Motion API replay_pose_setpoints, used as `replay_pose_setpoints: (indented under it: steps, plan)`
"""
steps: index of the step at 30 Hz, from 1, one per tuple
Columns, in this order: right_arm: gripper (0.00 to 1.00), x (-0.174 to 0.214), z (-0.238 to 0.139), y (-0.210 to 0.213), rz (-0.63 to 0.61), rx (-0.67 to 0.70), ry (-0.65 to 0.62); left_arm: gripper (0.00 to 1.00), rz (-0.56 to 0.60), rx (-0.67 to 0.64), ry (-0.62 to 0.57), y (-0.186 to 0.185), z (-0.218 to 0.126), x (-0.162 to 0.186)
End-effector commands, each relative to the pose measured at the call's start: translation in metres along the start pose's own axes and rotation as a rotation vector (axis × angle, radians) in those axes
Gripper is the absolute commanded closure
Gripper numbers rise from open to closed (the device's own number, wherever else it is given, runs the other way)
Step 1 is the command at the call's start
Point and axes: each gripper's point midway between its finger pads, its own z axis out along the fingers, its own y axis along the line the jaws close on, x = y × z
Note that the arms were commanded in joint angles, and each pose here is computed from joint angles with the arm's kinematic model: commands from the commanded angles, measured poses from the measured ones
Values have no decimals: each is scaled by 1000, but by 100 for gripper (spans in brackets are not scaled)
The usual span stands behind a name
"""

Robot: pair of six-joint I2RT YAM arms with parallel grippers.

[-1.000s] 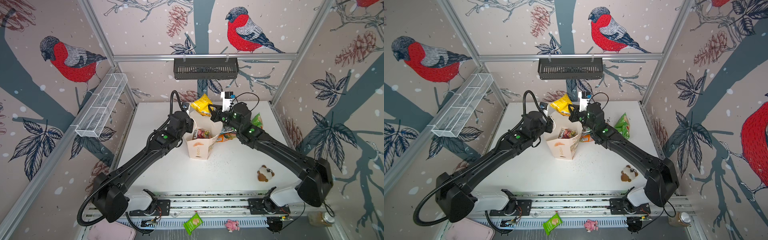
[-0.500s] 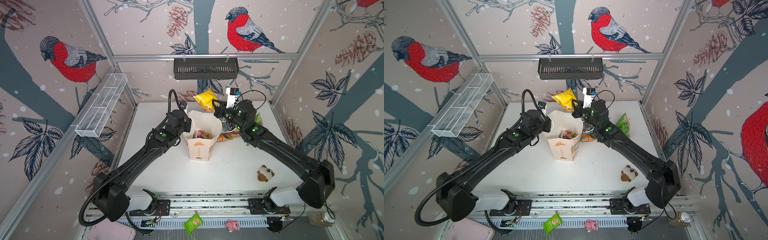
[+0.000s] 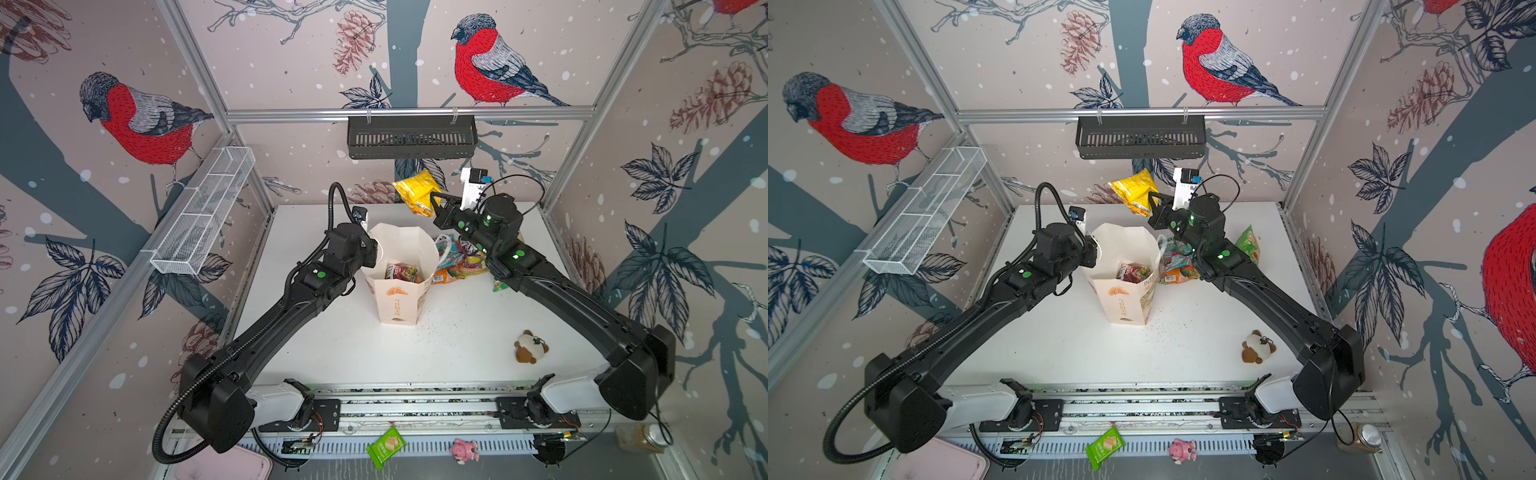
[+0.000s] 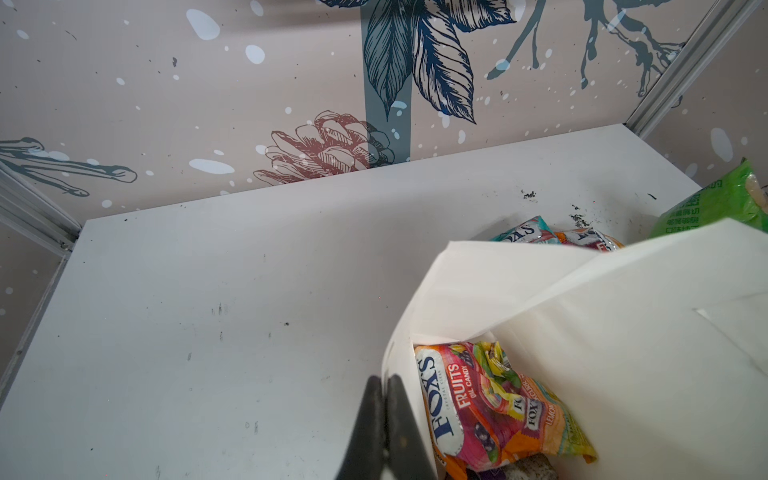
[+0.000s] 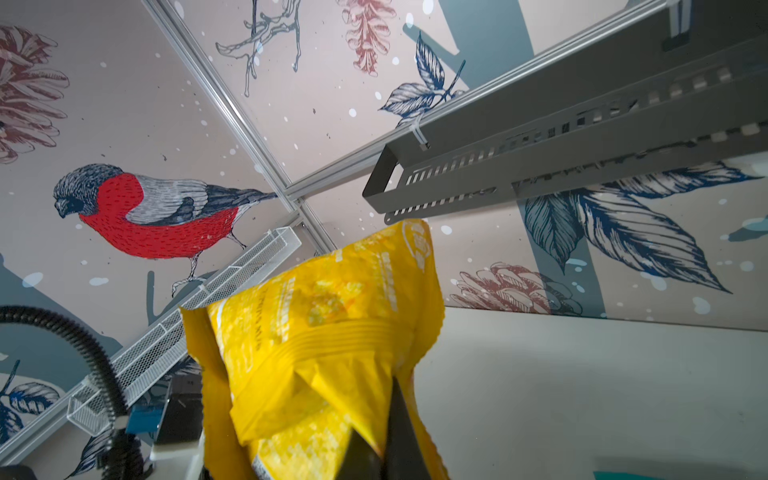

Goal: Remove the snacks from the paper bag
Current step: 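Carry the yellow pack over the snack pile with the right gripper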

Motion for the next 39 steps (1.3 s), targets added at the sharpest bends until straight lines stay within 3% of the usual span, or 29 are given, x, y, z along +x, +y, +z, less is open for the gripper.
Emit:
replay_pose_setpoints:
  steps: [1,9,15,25,32,39]
  plan:
    - [100,-15,-1,1,-12,8,-29,100,-42,-1,-45,5,-3,-11]
    - [100,-22,15,-4,-26,10,-35,100,-48,-26,-50,14,-6,-9]
    - [100,-34,5,-57,-30,156,-42,100,-53,-33,-64,18,-10,-13]
    - [100,-38,-51,-143,-33,435,-51,100,-87,-77,-51,41,-9,-12]
    - [100,-9,-73,-171,-68,552,34,100,-52,-135,-32,53,-4,-8]
    - [100,52,-72,-203,-74,624,230,100,-49,-163,-50,59,-8,-12]
